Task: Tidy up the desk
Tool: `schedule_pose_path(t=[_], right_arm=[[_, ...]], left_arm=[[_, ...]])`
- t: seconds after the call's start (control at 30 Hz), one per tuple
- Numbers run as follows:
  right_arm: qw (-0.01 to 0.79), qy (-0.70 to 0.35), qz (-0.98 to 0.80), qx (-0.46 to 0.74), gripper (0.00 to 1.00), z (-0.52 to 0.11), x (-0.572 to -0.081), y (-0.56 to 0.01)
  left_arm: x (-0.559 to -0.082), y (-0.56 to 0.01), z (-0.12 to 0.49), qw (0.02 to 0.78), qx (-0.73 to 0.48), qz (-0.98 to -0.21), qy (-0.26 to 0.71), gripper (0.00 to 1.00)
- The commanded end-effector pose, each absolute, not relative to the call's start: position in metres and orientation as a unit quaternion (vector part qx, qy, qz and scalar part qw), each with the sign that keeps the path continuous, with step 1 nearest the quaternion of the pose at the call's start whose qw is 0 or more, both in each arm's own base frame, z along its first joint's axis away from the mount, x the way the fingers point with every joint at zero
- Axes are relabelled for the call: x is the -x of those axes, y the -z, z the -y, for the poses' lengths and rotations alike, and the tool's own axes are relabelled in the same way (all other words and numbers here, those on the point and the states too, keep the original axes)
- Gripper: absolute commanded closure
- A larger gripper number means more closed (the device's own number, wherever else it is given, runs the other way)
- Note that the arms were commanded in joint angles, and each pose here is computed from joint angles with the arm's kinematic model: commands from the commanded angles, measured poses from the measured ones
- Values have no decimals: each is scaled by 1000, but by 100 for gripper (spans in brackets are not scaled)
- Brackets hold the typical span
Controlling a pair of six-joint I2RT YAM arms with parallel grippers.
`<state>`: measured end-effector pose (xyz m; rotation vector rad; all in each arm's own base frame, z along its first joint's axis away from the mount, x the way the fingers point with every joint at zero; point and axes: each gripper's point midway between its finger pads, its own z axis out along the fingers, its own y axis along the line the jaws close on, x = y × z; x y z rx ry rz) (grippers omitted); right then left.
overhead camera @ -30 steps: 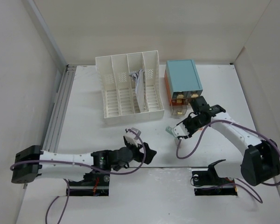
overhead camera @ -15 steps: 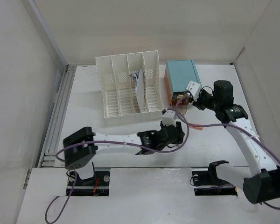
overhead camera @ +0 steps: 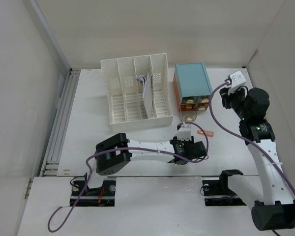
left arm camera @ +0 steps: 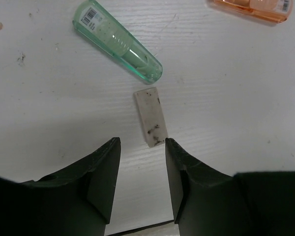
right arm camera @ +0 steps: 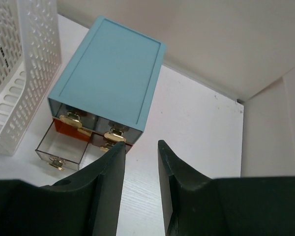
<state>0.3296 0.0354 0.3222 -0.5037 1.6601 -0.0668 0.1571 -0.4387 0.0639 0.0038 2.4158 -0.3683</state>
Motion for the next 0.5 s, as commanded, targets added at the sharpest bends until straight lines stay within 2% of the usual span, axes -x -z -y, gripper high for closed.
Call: schedule_pose_path(t=[0.0, 0.47], right_arm=[[675, 35, -716, 175, 62, -25, -330, -338], [687, 34, -709, 156, 59, -17, -321, -346]], left_arm=[[-162, -76, 439, 351, 32, -926, 132, 61], [-163, -49, 454, 345, 7, -933, 103, 55]])
